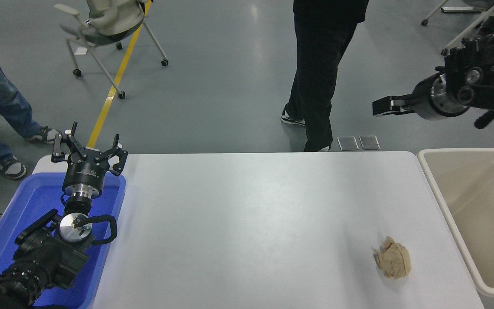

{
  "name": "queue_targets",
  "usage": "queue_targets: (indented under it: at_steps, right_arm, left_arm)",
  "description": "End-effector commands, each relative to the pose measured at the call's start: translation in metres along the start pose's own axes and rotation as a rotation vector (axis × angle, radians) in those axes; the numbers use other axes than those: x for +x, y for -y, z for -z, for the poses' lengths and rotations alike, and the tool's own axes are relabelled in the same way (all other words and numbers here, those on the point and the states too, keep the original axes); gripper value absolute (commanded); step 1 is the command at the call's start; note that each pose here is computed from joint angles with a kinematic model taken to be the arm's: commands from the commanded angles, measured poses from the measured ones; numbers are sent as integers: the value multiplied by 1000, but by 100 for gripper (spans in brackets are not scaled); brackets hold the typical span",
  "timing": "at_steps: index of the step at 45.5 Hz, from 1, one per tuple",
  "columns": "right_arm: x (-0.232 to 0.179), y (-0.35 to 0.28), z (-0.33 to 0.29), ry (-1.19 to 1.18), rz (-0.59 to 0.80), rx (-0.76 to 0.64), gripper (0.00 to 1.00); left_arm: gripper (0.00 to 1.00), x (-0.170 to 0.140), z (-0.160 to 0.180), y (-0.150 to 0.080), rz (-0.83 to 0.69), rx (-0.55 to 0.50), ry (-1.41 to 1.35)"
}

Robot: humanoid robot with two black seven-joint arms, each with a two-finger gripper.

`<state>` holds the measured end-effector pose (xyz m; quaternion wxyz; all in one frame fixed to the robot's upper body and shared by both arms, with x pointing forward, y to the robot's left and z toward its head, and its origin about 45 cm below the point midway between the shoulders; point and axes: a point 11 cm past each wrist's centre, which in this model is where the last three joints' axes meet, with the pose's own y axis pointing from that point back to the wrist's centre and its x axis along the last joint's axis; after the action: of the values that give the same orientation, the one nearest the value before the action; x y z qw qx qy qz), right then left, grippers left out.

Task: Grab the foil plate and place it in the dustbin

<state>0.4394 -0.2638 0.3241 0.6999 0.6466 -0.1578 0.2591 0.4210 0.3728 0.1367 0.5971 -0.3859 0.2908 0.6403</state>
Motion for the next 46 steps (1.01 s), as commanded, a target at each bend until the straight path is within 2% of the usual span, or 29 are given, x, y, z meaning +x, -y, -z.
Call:
queue_targets:
  at_steps: [1, 12, 25, 41, 46]
  right_arm:
    - [-13, 5, 52, -124, 130, 16, 100]
    - [-33, -16, 72, -186, 311, 31, 100]
    - [-54, -60, 58, -148, 510, 19, 100]
    - [-50, -86, 46, -91, 507, -25, 100]
    - [-49, -89, 51, -33, 511, 0, 100]
  left_arm:
    - [99, 0, 1, 0, 0, 1, -1]
    - [99, 0, 0, 0, -1, -1, 1]
    - [99, 0, 0, 0, 0, 0, 0]
    - [99, 0, 1, 0, 0, 1, -1]
    - [99, 0, 1, 0, 0, 1, -1]
